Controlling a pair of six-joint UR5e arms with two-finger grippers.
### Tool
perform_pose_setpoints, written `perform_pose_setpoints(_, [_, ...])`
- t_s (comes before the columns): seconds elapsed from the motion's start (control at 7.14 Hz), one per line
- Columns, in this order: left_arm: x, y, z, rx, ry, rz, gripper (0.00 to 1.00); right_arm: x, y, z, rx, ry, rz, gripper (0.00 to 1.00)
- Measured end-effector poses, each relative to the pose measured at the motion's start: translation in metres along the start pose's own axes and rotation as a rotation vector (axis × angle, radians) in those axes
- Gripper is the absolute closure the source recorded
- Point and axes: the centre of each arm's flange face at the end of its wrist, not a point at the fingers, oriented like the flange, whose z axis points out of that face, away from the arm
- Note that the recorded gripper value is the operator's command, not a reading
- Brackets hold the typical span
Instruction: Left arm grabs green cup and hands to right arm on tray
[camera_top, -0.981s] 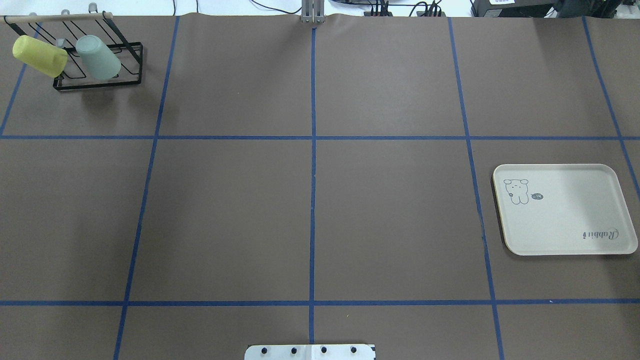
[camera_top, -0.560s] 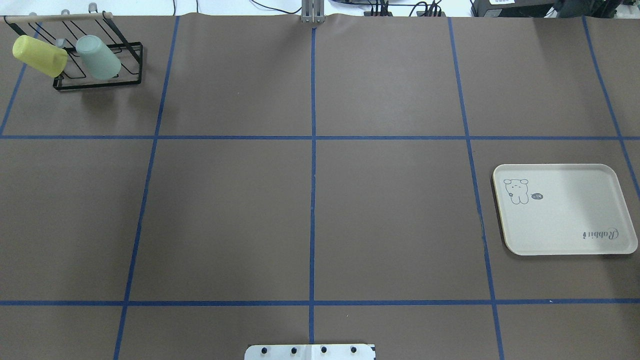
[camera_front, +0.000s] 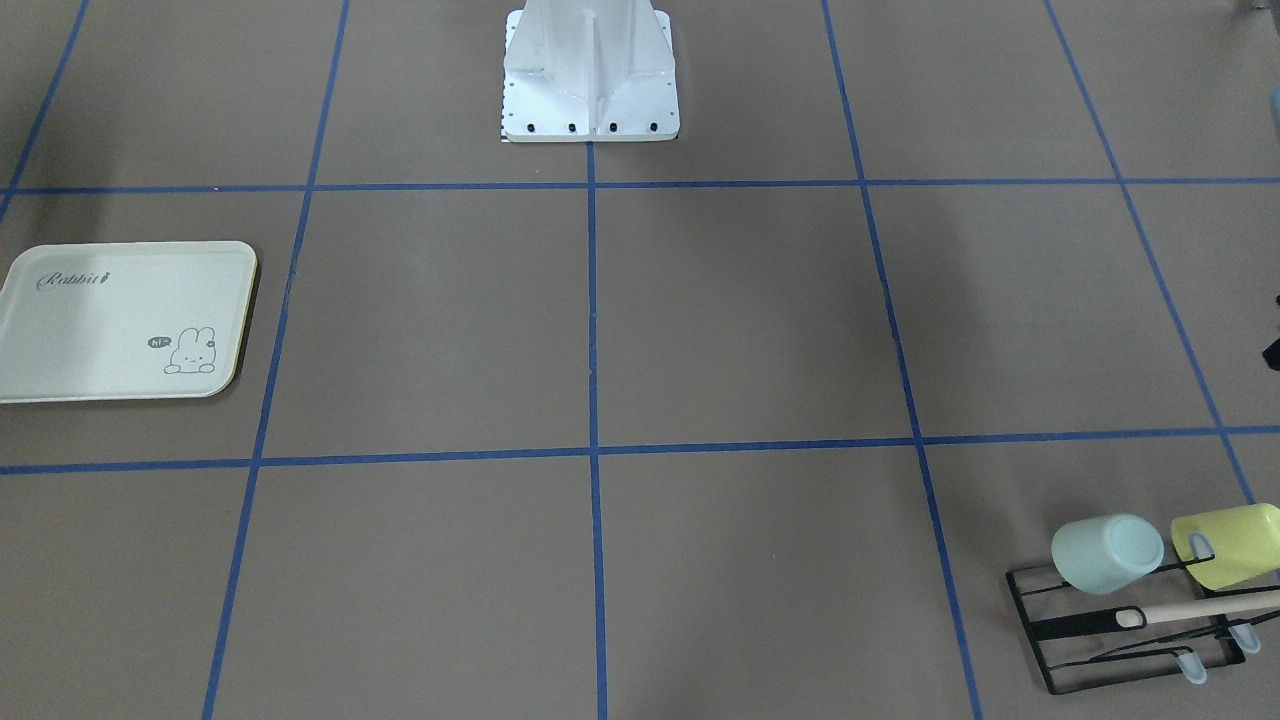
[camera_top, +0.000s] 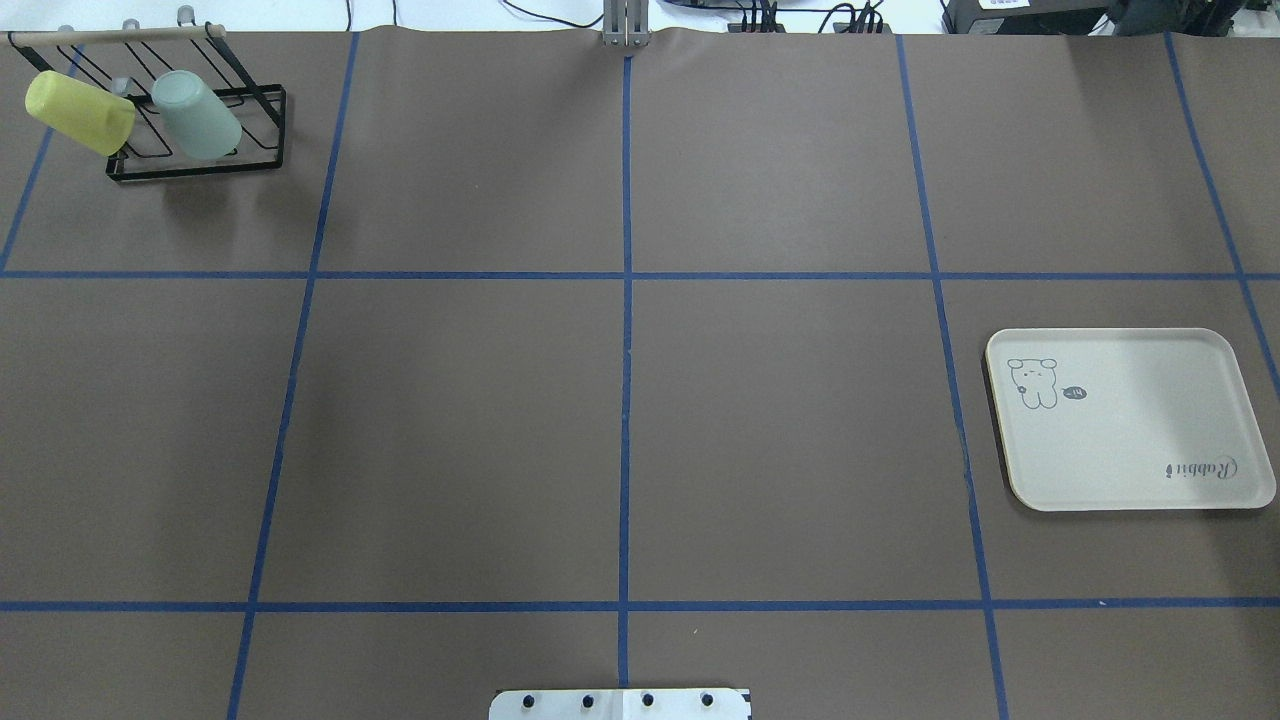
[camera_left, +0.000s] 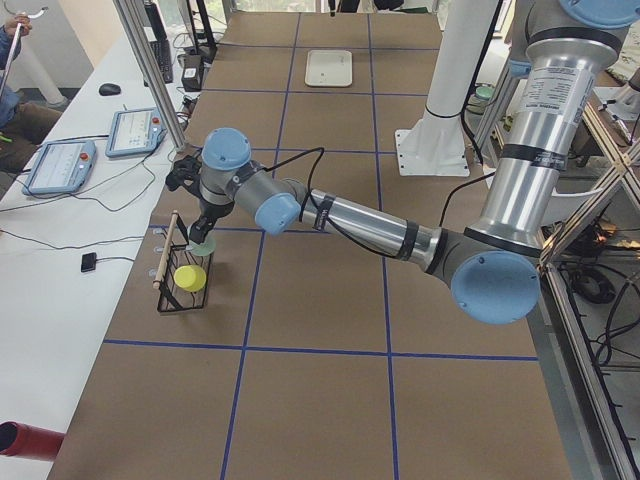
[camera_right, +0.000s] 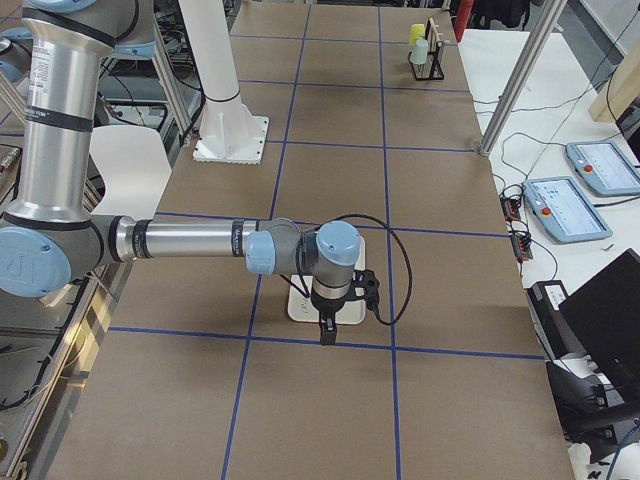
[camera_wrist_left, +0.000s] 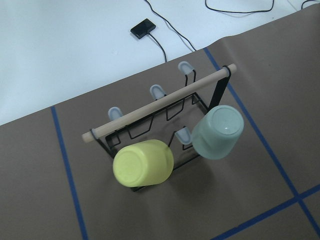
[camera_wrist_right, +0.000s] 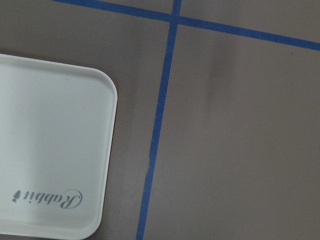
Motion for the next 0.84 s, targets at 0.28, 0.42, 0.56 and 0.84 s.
perform_pose_setpoints(0.28, [0.013,-0.026,0.027,0.005,-0.007,-0.049,0.00,0.000,0.000,0.000,0.000,0.000,0.000,0.00])
perform_pose_setpoints(0.42, [0.020,-0.036,0.046,0.031,-0.055,-0.069,0.01,0.000,0.001,0.000,-0.001,0.000,0.000,0.00])
perform_pose_setpoints(0.56, [0.035,-0.038,0.076,0.069,-0.102,-0.076,0.01,0.000,0.001,0.000,0.000,0.000,0.000,0.00])
perform_pose_setpoints(0.84, [0.053,-0.030,0.132,0.132,-0.134,-0.077,0.01,0.000,0.001,0.000,0.000,0.001,0.000,0.00])
